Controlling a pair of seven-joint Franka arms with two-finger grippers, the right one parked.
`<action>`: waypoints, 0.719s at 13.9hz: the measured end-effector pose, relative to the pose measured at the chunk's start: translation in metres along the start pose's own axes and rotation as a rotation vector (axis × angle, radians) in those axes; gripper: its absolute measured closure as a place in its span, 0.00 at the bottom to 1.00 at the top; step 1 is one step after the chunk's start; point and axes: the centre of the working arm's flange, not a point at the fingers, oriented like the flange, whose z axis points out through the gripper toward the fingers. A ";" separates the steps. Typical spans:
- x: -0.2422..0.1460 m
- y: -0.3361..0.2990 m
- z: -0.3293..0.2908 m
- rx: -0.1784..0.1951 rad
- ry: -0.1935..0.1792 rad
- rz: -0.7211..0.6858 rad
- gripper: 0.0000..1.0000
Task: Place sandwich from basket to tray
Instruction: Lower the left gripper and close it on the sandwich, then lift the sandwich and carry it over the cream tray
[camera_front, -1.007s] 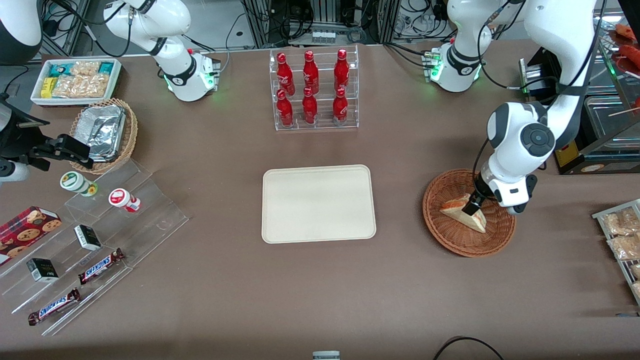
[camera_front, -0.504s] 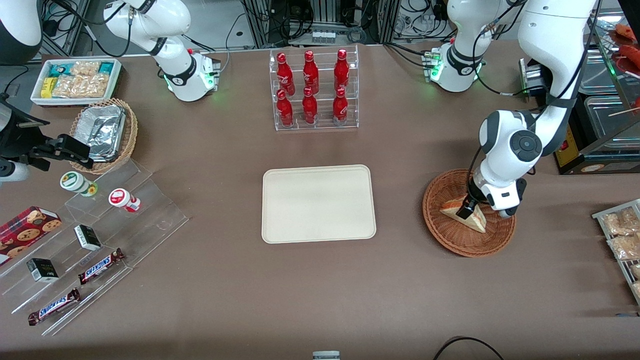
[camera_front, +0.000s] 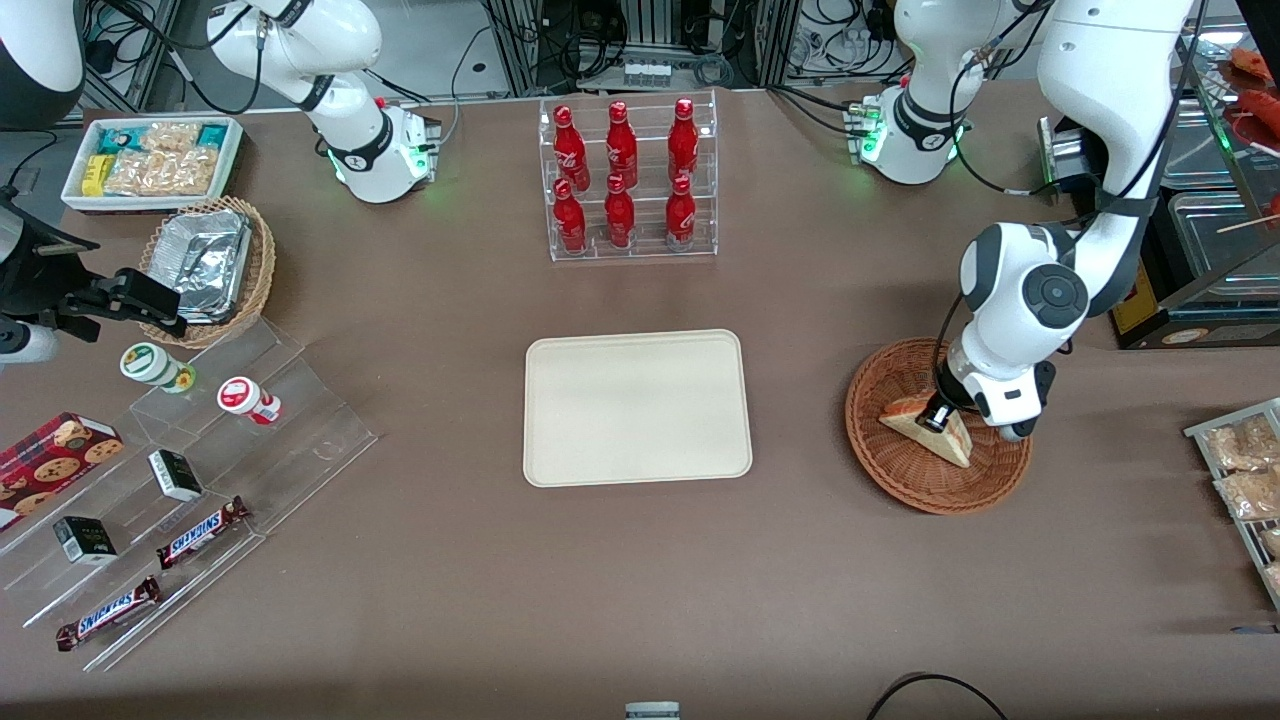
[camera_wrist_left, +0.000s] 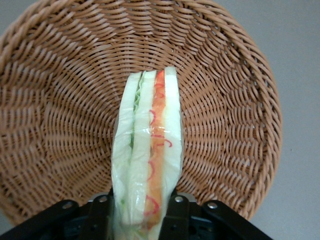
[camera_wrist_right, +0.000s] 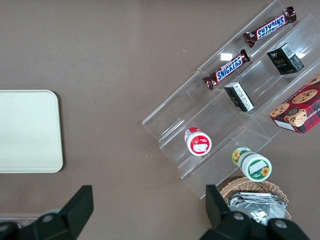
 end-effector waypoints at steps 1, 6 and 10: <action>-0.002 0.009 -0.016 0.020 -0.001 0.019 0.69; -0.026 0.058 -0.116 0.079 0.032 0.125 0.82; -0.103 0.099 -0.168 0.066 0.039 0.258 0.83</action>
